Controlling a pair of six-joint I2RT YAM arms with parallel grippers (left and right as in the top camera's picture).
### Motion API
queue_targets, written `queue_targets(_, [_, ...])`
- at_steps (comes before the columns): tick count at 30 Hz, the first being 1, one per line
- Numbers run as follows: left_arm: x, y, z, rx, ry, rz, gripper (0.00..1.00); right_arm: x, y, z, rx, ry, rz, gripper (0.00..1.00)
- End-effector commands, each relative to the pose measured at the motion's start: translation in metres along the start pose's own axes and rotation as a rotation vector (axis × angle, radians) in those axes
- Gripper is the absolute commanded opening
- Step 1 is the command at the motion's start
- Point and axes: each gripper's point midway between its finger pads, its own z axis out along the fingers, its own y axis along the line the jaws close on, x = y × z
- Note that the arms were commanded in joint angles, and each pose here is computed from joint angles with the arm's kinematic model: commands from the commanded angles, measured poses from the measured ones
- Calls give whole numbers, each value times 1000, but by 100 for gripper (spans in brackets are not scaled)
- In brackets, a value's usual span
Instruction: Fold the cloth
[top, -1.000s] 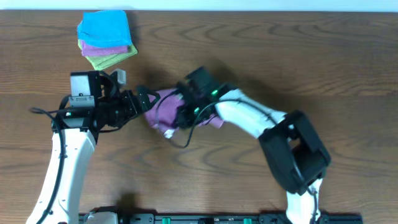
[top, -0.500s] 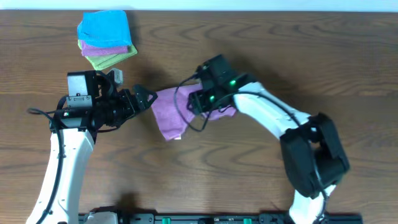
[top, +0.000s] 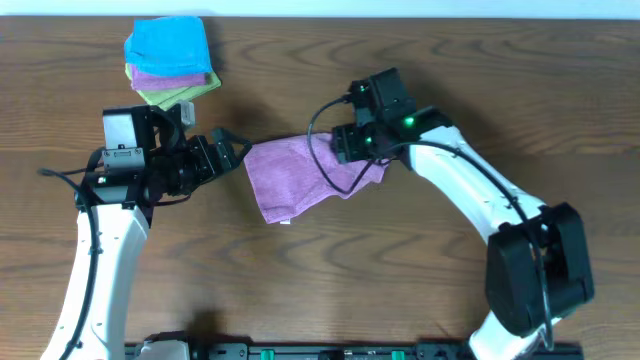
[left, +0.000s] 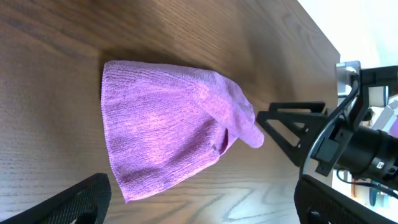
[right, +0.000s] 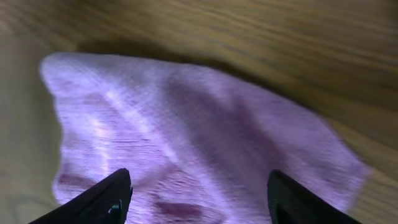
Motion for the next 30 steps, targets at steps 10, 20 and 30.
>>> queue_targets(10, [-8, -6, -4, 12, -21, 35, 95, 43, 13, -46, -85, 165, -41, 69])
queue_targets(20, [-8, -6, -4, 12, -21, 35, 95, 55, 4, -15, 30, 215, -196, 73])
queue_targets(30, [-8, -6, -4, 11, -21, 35, 95, 30, -41, 2, 234, 154, -357, 74])
